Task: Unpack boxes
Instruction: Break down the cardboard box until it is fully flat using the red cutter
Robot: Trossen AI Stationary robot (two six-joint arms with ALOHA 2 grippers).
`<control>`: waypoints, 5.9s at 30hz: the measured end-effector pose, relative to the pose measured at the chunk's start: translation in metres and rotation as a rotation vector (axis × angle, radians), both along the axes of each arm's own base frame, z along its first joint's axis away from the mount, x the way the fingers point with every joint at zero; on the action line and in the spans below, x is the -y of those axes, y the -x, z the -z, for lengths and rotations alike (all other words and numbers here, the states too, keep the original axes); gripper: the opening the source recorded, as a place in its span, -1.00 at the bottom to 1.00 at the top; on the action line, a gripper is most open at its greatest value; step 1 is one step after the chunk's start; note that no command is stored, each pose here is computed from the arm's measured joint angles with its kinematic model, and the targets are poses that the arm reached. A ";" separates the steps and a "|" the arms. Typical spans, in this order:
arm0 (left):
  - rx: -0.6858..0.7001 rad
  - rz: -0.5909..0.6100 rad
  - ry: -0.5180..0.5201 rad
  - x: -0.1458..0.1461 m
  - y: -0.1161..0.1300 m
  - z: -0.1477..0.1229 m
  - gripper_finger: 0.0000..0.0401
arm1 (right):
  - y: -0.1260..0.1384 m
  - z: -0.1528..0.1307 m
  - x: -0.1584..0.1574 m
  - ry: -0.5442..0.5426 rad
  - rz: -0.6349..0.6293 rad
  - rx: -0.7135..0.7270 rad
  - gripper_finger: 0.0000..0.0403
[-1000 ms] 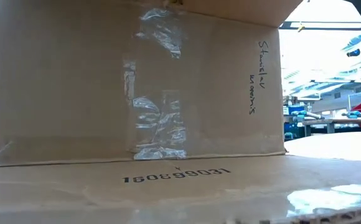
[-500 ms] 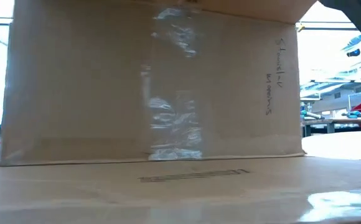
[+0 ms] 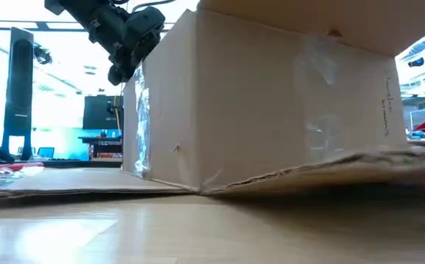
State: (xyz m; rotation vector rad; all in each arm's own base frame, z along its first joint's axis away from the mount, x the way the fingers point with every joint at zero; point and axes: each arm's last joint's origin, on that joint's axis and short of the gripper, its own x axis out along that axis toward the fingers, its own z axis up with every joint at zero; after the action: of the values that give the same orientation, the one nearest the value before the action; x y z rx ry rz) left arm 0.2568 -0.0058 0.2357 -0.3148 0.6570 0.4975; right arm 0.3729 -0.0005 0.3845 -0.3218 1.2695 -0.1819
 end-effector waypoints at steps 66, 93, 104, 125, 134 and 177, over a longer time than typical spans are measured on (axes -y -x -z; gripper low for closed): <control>-0.003 0.160 -0.101 0.020 0.032 -0.117 0.01 | 0.033 -0.066 0.038 -0.512 0.408 0.628 0.39; -0.161 0.258 0.005 0.078 0.074 0.019 0.01 | -0.037 0.081 0.038 -0.374 -0.011 -0.120 0.13; -0.140 0.275 -0.052 0.075 0.063 0.029 0.01 | -0.054 0.076 0.001 -0.404 -0.195 0.052 -0.04; 0.025 0.169 -0.056 0.060 0.045 0.019 0.01 | -0.115 0.053 -0.011 -0.506 -0.144 0.603 -0.14; -0.135 0.171 0.077 0.067 0.061 0.033 0.01 | -0.127 0.077 -0.014 -0.528 -0.120 0.611 -0.15; 0.581 0.373 0.371 0.055 0.160 -0.207 0.01 | 0.004 -0.041 -0.004 -0.455 -0.114 0.501 0.22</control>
State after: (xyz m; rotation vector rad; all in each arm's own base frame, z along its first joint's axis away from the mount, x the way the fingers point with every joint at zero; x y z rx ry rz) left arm 0.0967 -0.0612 0.4431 -0.6417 0.2220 -0.0868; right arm 0.3693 0.0034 0.4259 0.0472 0.7629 0.1218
